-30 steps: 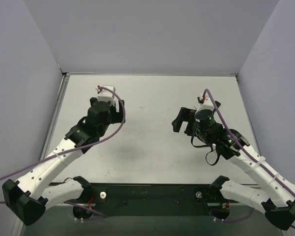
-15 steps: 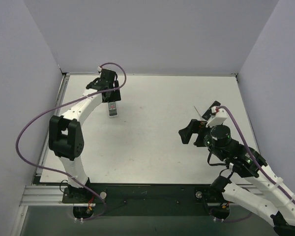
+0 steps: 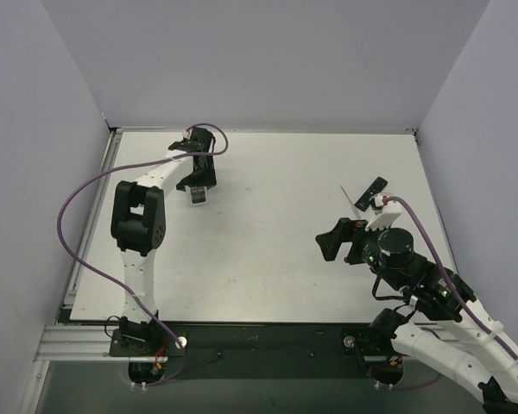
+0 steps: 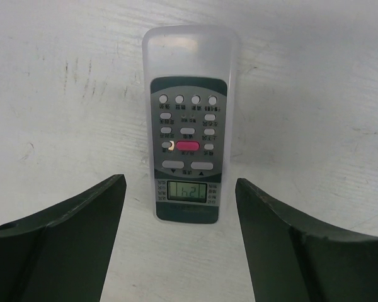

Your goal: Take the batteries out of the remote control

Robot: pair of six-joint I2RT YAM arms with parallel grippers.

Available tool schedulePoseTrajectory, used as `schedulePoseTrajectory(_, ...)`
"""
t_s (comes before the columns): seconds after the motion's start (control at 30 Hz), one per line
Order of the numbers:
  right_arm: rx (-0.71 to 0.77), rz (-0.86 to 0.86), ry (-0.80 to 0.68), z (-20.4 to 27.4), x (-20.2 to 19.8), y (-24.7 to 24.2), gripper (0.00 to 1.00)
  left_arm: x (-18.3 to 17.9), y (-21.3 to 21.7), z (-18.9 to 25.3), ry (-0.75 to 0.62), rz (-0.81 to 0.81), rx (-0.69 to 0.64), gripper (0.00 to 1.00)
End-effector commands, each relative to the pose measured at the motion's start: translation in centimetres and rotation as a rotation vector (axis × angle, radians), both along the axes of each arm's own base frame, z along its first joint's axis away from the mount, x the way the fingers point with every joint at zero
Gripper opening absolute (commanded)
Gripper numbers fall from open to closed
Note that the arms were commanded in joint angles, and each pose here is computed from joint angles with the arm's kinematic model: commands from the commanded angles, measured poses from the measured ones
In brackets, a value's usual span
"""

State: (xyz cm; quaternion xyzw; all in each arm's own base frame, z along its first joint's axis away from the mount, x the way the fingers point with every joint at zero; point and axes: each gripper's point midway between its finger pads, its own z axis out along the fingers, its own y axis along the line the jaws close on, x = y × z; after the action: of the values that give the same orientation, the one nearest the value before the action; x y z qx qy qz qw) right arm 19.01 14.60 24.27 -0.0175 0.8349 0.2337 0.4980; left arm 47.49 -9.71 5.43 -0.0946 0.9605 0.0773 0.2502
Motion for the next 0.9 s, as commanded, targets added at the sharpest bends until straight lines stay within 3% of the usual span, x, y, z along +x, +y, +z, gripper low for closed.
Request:
schedulePoseTrajectory(0.0, -0.01, 0.004, -0.053, 1.1, 0.4, -0.1, 0.98, 0.4, 0.0, -0.5, 0.006, -0.01, -0.003, 0.81)
schedulePoseTrajectory(0.17, -0.008, 0.005, -0.059, 1.5, 0.5, 0.0, 0.98, -0.2, 0.4, -1.7, 0.027, -0.006, 0.016, 0.79)
schedulePoseTrajectory(0.6, 0.014, 0.008, -0.041, 1.5, 0.5, 0.4, 0.97, -2.2, -0.3, -3.3, 0.109, -0.064, -0.02, 0.6)
schedulePoseTrajectory(0.73, 0.017, -0.014, -0.022, 0.8, 0.8, 0.6, 0.96, -3.6, -1.6, -2.6, 0.11, -0.084, -0.114, 0.49)
schedulePoseTrajectory(0.87, 0.044, -0.048, 0.005, -0.3, 1.2, 0.8, 0.95, -6.1, -5.8, 0.7, 0.075, -0.185, -0.339, 0.41)
